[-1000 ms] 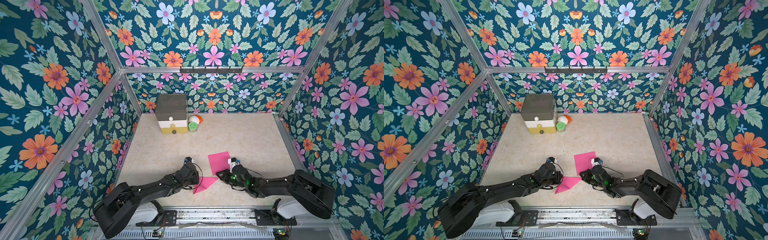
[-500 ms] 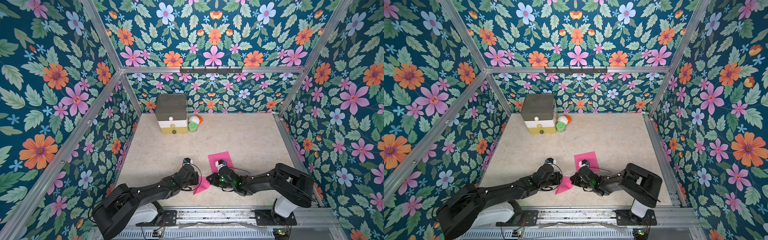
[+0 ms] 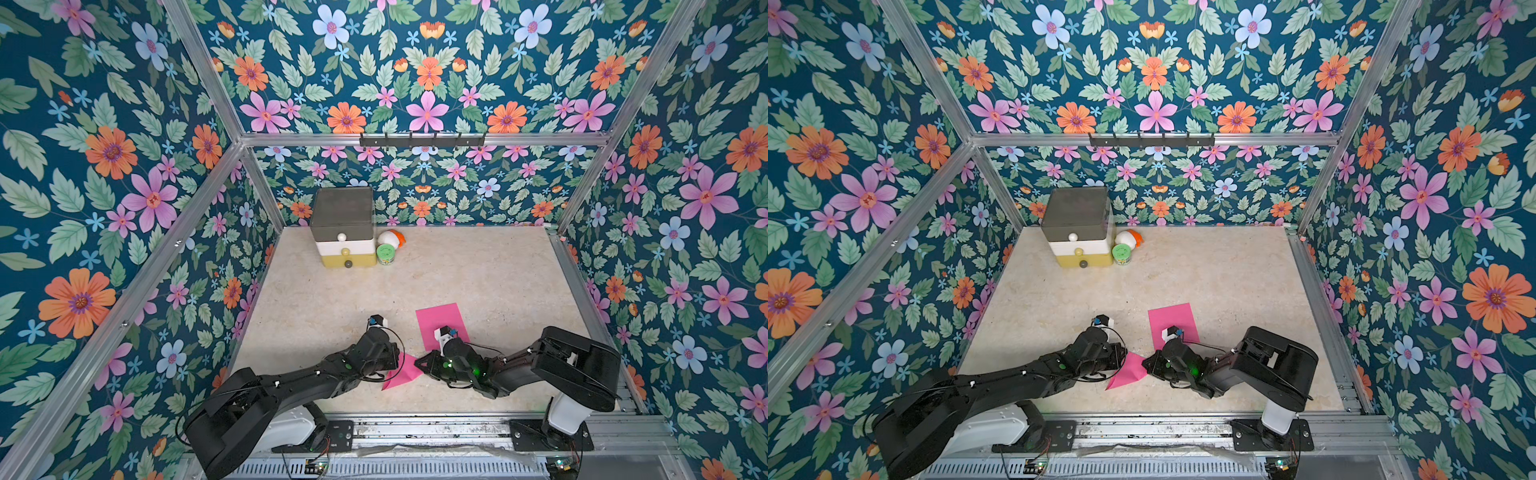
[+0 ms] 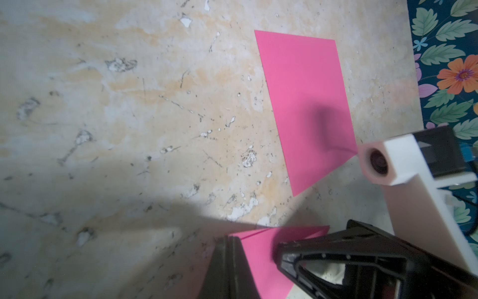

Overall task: Fold the square paper diagonally
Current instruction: Fold the paper at the center of the board.

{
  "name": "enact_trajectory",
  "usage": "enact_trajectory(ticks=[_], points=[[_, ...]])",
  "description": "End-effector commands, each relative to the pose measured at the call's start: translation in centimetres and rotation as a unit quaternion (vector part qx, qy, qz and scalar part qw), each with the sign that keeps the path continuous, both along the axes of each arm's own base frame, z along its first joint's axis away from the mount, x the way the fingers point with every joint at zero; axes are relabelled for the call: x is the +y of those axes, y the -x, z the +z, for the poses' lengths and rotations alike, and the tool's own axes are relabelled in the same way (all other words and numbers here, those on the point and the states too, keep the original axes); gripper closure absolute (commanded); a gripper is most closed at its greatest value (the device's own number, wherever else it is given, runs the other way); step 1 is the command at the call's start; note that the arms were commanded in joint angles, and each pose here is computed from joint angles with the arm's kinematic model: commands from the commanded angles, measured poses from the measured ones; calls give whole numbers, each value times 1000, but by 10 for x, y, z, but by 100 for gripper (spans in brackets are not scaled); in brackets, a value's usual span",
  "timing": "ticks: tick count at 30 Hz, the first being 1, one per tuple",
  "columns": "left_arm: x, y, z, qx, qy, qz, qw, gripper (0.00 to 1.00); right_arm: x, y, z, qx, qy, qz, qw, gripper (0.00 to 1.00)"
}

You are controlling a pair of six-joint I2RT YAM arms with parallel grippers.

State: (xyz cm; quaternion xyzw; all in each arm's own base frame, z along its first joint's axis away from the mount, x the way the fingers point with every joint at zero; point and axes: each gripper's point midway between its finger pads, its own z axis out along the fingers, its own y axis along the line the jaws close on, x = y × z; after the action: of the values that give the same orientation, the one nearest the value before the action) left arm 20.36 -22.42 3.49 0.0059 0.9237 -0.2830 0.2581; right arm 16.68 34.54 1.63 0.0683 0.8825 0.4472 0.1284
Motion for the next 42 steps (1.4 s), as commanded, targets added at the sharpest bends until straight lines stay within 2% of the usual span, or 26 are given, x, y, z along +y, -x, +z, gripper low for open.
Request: enact_trajectory(ticks=[1,4,6,8,11,15,16,20,23,27,33,36,42], points=[[1,-5,2,-11,-5,3,1000,100,-10,1,-13,9,34,-10,999,100],[0,-6,5,-7,-20,-4,1000,97,-12,1,-22,16,46,-10,999,100],[-1,-10,15,-11,-26,-2,1000,80,-12,2,-27,20,48,-9,999,100],[-4,-16,37,-28,-17,5,999,73,-13,2,-29,23,53,-11,998,100],[-6,-22,75,-57,9,17,998,67,-14,2,-31,24,59,-13,998,100],[-19,-11,95,-58,37,11,998,64,-16,3,-33,27,65,-15,997,100],[-27,-3,95,-54,49,3,997,66,-16,3,-34,29,65,-15,997,100],[-45,30,54,18,45,-19,999,100,-16,3,-34,30,66,-16,997,100],[-32,40,28,54,30,1,998,100,-17,3,-35,32,69,-17,997,100],[-24,42,23,55,33,12,998,100,-19,3,-35,33,67,-20,997,100],[-43,49,11,88,41,-21,995,100,-19,3,-37,36,70,-21,997,100],[-38,53,-5,110,15,-17,994,100,-20,3,-38,38,72,-22,996,100],[-12,51,-13,107,-37,20,993,100,-24,3,-42,46,75,-29,996,100]])
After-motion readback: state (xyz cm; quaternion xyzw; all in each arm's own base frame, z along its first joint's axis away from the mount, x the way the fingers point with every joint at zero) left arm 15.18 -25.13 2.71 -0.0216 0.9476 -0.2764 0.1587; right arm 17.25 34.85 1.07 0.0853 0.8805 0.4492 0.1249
